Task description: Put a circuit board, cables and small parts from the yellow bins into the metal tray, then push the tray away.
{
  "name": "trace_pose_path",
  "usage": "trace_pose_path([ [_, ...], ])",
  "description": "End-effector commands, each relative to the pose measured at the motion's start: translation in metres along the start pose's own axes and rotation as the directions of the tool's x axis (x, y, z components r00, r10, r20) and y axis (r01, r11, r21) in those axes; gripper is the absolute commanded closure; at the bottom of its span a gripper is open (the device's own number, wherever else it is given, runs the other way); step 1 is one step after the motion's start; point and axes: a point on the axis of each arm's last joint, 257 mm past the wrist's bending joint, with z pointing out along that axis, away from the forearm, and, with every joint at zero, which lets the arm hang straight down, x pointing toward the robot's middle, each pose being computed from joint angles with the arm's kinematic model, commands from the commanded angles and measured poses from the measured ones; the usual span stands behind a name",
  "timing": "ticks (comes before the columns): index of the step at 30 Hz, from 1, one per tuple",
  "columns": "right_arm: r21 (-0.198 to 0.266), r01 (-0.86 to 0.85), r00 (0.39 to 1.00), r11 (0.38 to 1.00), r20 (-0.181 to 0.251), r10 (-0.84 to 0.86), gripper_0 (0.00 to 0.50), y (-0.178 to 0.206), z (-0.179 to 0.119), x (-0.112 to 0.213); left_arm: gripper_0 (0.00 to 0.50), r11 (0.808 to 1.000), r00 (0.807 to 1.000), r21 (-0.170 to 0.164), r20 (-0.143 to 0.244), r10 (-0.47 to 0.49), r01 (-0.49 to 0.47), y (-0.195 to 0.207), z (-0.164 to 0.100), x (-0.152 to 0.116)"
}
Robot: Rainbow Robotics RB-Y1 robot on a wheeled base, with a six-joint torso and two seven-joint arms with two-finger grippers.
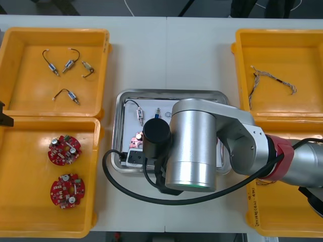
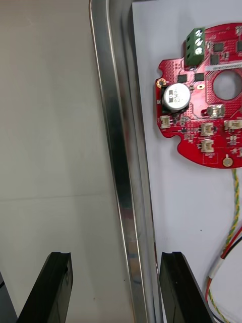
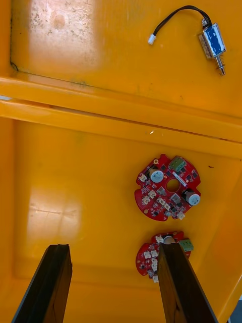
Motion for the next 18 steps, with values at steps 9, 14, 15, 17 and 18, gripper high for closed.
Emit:
trace_pose_path([
  [9, 0.05, 0.099, 0.995, 0.994, 0.003, -0.099, 0.0, 0.002, 0.015, -0.027, 0.0, 0.995, 0.996, -0.046, 0.028, 0.087, -0.086, 0.013, -0.016, -0.005],
  [14, 0.066, 0.108, 0.994, 0.992, -0.001, -0.108, 0.0, 0.001, 0.022, -0.026, 0.0, 0.995, 0.996, -0.046, 0.028, 0.087, -0.086, 0.013, -0.016, -0.005],
  [15, 0.068, 0.109, 0.994, 0.992, 0.001, -0.11, 0.0, 0.0, 0.023, -0.026, 0.0, 0.995, 0.996, -0.046, 0.028, 0.087, -0.086, 0.013, -0.016, -0.005],
  [17, 0.068, 0.111, 0.994, 0.991, 0.001, -0.112, 0.0, 0.0, 0.025, -0.025, 0.0, 0.995, 0.996, -0.046, 0.028, 0.087, -0.086, 0.013, -0.016, -0.005],
  [18, 0.067, 0.111, 0.994, 0.992, 0.002, -0.111, 0.0, 0.0, 0.026, -0.024, 0.0, 0.995, 0.996, -0.046, 0.028, 0.087, -0.086, 0.013, -0.016, -0.005],
])
